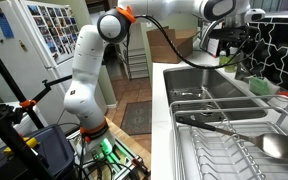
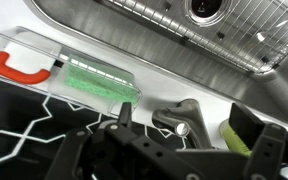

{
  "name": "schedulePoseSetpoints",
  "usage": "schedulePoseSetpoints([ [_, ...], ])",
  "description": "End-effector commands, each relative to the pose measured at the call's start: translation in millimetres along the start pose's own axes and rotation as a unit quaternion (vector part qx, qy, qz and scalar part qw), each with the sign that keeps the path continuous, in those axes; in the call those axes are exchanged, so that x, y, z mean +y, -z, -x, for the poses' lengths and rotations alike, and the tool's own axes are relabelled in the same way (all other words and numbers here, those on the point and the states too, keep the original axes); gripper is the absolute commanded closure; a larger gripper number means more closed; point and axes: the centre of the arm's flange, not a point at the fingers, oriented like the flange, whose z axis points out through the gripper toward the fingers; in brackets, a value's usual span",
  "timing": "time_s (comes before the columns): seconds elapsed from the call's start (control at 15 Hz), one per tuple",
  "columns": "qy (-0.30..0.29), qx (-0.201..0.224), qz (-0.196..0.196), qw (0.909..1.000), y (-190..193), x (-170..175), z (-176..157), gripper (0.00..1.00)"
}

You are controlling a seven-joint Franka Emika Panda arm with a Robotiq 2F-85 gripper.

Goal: Move the faucet head to the left and then open the tap

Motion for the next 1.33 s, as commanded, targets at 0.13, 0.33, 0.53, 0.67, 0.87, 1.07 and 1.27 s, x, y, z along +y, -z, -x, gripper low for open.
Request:
schedulePoseSetpoints([
  [0.13,-0.008,-0.008,-0.013,0.9999,30.0,-2.0,25.3,0.0],
  [0.33,-0.006,-0.007,-0.023,0.9997,48.0,-13.4,42.4,0.0],
  [0.53,-0.006,-0.012,-0.026,0.9996,45.7,-15.5,47.4,0.0],
  [0.67,-0.006,-0.013,-0.027,0.9995,44.2,-15.8,47.9,0.0],
  [0.87,0.032,-0.011,-0.018,0.9993,71.9,-57.7,64.4,0.0],
  [1.07,0.013,0.015,-0.001,0.9998,107.1,-94.7,88.7,0.0],
  [1.27,-0.019,0.036,0.026,0.9988,140.6,-117.9,114.4,0.0],
])
